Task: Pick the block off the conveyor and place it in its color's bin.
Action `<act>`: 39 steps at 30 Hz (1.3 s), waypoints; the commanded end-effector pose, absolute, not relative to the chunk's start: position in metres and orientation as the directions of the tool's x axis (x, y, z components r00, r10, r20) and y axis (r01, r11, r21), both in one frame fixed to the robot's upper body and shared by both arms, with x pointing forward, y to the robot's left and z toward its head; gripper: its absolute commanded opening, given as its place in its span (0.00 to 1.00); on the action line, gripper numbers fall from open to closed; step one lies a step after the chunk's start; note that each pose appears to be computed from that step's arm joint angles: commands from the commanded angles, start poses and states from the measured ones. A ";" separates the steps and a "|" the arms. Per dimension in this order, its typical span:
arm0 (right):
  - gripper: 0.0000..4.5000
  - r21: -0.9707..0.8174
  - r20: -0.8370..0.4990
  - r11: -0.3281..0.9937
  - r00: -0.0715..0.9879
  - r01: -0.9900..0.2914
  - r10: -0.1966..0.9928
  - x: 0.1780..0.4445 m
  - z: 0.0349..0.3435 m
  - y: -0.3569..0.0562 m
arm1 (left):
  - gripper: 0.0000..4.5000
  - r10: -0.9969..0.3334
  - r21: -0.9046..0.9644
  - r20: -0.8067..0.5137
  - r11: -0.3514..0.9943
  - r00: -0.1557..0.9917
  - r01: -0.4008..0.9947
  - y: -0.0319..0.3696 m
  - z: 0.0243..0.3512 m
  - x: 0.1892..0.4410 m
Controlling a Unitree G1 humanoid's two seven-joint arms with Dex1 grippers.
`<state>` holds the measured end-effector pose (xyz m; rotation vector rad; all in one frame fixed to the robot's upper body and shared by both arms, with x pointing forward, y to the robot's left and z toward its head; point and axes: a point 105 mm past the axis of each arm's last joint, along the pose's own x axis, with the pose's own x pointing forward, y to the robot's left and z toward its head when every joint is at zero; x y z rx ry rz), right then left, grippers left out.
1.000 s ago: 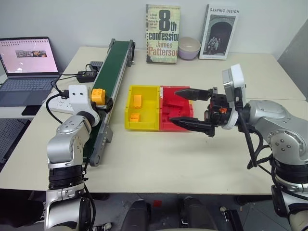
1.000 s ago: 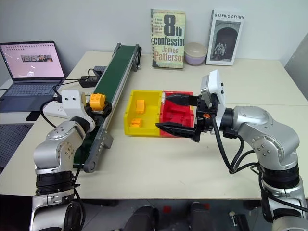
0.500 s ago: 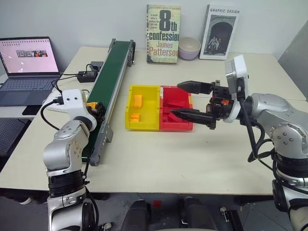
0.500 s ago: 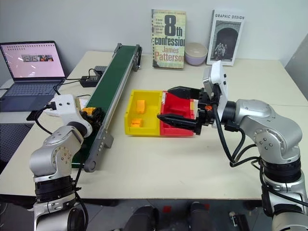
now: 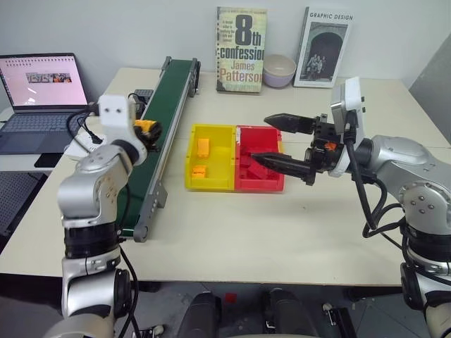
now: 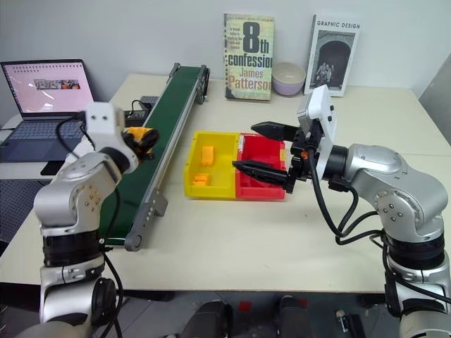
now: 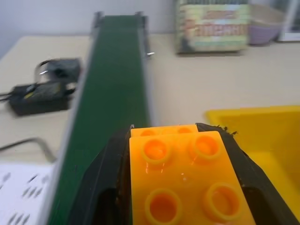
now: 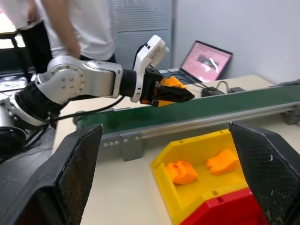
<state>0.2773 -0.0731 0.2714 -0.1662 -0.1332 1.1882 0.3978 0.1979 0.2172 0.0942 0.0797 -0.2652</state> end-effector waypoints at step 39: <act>1.00 -0.302 -0.121 0.435 0.486 -0.849 0.865 0.297 0.245 -0.104 | 0.99 -0.605 0.330 -0.321 0.650 0.729 0.684 0.227 0.232 0.338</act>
